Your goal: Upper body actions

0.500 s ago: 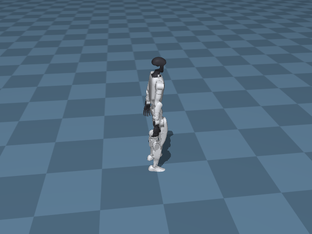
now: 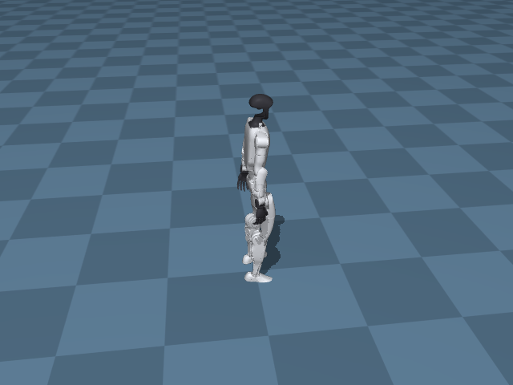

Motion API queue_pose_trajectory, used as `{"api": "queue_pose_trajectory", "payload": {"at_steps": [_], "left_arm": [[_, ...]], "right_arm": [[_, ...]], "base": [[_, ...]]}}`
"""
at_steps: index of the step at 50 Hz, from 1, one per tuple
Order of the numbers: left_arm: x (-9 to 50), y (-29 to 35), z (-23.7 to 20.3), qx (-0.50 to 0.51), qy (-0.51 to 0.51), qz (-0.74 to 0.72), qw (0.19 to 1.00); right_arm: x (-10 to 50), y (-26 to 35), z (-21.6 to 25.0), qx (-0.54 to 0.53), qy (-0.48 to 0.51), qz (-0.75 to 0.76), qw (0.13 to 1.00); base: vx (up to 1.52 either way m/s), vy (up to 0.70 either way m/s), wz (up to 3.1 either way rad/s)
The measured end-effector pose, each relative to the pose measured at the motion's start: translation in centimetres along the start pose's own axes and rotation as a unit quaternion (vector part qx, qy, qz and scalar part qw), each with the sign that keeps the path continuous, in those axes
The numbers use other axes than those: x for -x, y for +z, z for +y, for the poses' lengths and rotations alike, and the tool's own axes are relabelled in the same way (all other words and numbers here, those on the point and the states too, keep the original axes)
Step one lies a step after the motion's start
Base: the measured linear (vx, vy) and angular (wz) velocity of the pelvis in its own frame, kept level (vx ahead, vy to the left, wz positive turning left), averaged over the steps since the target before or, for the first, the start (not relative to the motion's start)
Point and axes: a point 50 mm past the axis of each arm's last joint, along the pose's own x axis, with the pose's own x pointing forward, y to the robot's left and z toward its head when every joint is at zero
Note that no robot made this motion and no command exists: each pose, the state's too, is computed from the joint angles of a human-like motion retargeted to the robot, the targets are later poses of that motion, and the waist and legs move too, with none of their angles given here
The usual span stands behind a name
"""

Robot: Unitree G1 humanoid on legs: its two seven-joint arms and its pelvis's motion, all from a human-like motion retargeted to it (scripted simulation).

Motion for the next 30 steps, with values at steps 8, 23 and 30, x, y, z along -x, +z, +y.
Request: {"api": "queue_pose_trajectory", "payload": {"at_steps": [8, 23, 30], "left_arm": [[0.0, -0.4, 0.0, -0.020, 0.007, 0.013, 1.000], [0.0, 0.3, 0.0, -0.011, 0.020, -0.003, 1.000], [0.0, 0.3, -0.1, -0.010, 0.017, -0.004, 1.000]], "right_arm": [[-0.1, 1.0, 0.3, 0.002, 0.010, 0.002, 1.000], [-0.1, 1.0, -0.1, -0.008, 0.009, -0.007, 1.000], [0.0, 0.1, 0.0, -0.021, 0.011, 0.014, 1.000]], "base": [[0.00, 0.00, 0.00], [0.00, 0.00, 0.00], [0.00, 0.00, 0.00]]}}
